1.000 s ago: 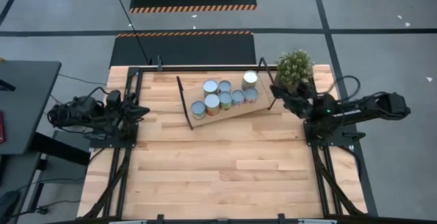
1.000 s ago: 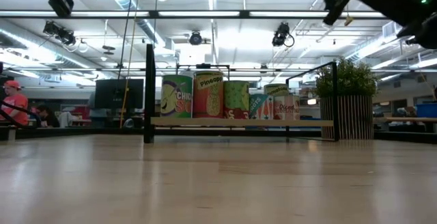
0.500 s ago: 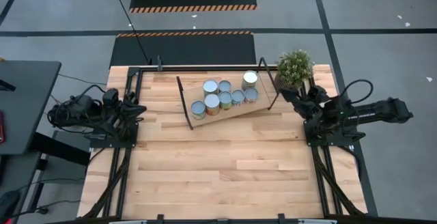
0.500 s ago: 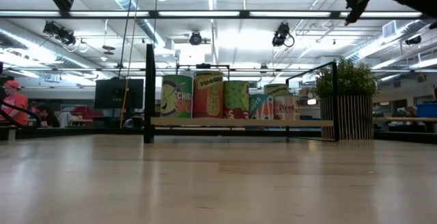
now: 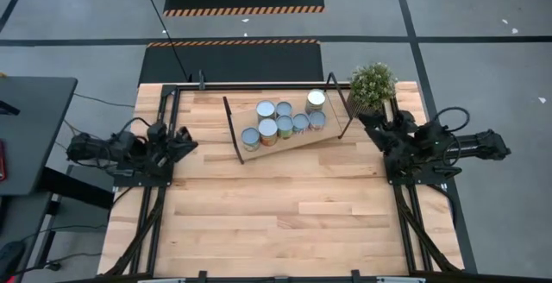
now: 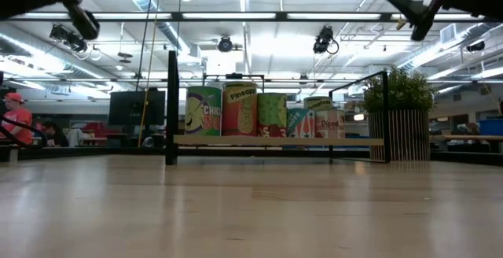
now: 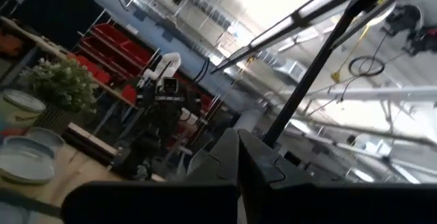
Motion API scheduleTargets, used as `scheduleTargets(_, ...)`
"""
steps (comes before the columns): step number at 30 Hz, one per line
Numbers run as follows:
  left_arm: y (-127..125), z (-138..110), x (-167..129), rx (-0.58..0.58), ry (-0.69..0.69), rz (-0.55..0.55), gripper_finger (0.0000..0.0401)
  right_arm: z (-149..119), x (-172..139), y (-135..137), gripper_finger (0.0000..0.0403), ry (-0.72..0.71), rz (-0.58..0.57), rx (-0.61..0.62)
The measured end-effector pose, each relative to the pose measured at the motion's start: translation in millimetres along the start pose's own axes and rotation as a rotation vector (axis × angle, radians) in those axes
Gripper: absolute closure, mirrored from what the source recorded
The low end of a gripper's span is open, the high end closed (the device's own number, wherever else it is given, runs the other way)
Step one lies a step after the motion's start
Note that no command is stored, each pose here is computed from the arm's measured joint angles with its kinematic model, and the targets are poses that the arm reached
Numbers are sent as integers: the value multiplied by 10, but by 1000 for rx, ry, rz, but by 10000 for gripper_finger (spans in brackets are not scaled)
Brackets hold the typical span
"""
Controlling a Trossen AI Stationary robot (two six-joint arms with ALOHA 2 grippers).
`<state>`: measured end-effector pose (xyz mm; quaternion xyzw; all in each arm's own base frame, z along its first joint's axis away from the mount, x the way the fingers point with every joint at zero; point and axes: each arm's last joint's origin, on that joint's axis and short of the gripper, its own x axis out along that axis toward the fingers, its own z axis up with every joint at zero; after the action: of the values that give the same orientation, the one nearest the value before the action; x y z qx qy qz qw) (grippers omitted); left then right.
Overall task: Pick and place cans onto a shelf
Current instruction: Return to Home Position
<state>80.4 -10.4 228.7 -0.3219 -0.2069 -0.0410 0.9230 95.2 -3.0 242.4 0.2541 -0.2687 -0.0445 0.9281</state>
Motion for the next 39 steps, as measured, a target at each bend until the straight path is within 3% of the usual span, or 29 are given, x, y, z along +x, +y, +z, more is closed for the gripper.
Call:
scheduleTargets(5, 133, -188, -31, -67, -3, 12, 397, -42, -1, -55, 54, 6, -123, 2)
scheduleTargets(11, 178, -218, -34, -62, -9, 96, 397, -83, 1, -87, 54, 32, -170, 8)
scheduleTargets(18, 205, -224, -37, -54, -34, 162, 397, -262, -89, -206, 54, -13, -170, 135)
scheduleTargets(22, 218, -244, -39, -46, -14, 176, 397, -307, -100, -228, 54, 23, -184, 143)
scheduleTargets(25, 243, -282, -45, -4, 29, 198, 397, -372, -115, -280, 54, 66, -268, 131)
scheduleTargets(28, 295, -356, -61, 157, 120, 242, 396, -441, -143, -344, 54, 124, -370, 4)
scheduleTargets(31, 330, -403, -77, 262, 185, 265, 396, -530, -195, -434, 54, 258, -470, -295)
scheduleTargets(35, 345, -423, -85, 296, 211, 274, 396, -603, -246, -499, 54, 427, -473, -614)
scheduleTargets(39, 345, -423, -85, 292, 211, 274, 396, -615, -254, -507, 54, 479, -445, -745)
